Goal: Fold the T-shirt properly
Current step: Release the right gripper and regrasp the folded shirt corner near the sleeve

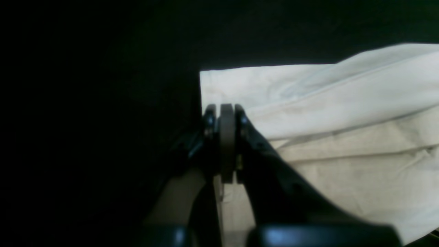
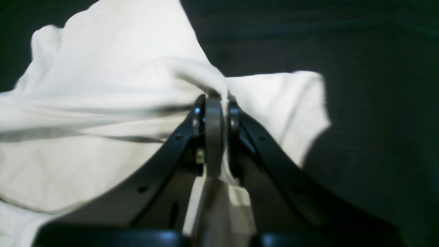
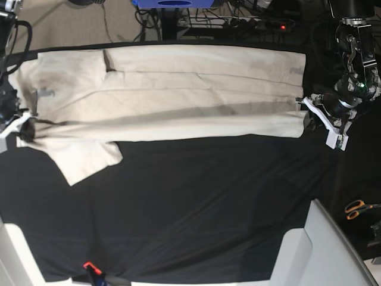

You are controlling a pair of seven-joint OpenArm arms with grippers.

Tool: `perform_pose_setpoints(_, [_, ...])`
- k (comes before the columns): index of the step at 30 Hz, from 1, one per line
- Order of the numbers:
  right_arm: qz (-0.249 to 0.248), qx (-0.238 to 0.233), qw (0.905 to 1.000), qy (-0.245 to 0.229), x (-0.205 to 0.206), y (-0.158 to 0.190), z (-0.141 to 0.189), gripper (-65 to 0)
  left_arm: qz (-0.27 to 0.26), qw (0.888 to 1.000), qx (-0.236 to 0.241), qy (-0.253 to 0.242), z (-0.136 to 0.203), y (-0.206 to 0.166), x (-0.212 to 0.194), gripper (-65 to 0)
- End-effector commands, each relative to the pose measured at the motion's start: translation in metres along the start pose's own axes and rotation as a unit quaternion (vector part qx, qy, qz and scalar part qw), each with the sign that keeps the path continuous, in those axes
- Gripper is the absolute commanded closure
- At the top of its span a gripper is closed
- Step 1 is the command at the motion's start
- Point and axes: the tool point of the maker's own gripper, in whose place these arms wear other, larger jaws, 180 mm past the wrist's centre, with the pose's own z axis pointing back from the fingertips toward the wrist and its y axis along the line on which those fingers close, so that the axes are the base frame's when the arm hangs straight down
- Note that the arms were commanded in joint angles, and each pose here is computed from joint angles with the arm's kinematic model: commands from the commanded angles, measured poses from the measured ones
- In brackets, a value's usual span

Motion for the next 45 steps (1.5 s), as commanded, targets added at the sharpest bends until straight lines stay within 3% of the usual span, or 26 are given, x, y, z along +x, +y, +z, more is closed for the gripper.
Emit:
perform_pose_setpoints(1, [0.005, -0.011, 0.9997, -0.022, 0.018, -0.011, 0.003, 0.0, -0.006, 1.0, 0.009, -0.01, 0.003, 0.009, 0.008, 0.0])
perform_pose_setpoints(13, [0.001, -0.017, 0.9995, 0.027, -0.007, -0.014, 0.007, 0.0, -0.003, 1.0, 0.009, -0.004, 0.002, 0.01, 0.003, 0.0])
perform_pose_setpoints(16, [0.022, -0.026, 0.9987, 0.038, -0.008, -0.02, 0.01, 0.0, -0.004, 1.0, 0.009, -0.002, 0.002, 0.009, 0.002, 0.0])
perform_pose_setpoints(20, [0.03, -0.04, 0.9976, 0.049, -0.014, -0.019, 0.006, -0.6, -0.047, 0.998, 0.009, 0.041, -0.007, -0.004, -0.023, 0.0])
perform_pose_setpoints(23, [0.028, -0.039, 0.9976, 0.05, -0.016, -0.018, 0.006, -1.4, -0.05, 0.998, 0.007, 0.047, -0.014, -0.017, -0.032, 0.0])
perform_pose_setpoints(26, [0.04, -0.038, 0.9965, 0.063, -0.011, -0.015, 0.008, -10.1, -0.047, 0.998, 0.006, 0.041, -0.016, -0.022, -0.032, 0.0])
perform_pose_setpoints(31, [0.07, -0.061, 0.9957, 0.004, 0.038, -0.01, 0.033, -32.6, -0.045, 0.998, 0.004, 0.036, -0.016, -0.022, -0.028, 0.0])
perform_pose_setpoints(34, [0.093, -0.073, 0.9929, -0.01, 0.066, -0.004, 0.046, -41.6, -0.047, 0.998, 0.007, 0.037, -0.016, -0.02, -0.028, 0.0])
perform_pose_setpoints(38, [0.094, -0.071, 0.9929, -0.017, 0.095, 0.0, 0.035, -42.6, -0.047, 0.998, 0.006, 0.035, -0.015, -0.021, -0.027, 0.0])
perform_pose_setpoints(45, [0.071, 0.015, 0.9973, 0.014, 0.099, 0.043, -0.043, -42.8, -0.046, 0.998, 0.005, 0.034, -0.016, -0.022, -0.026, 0.0])
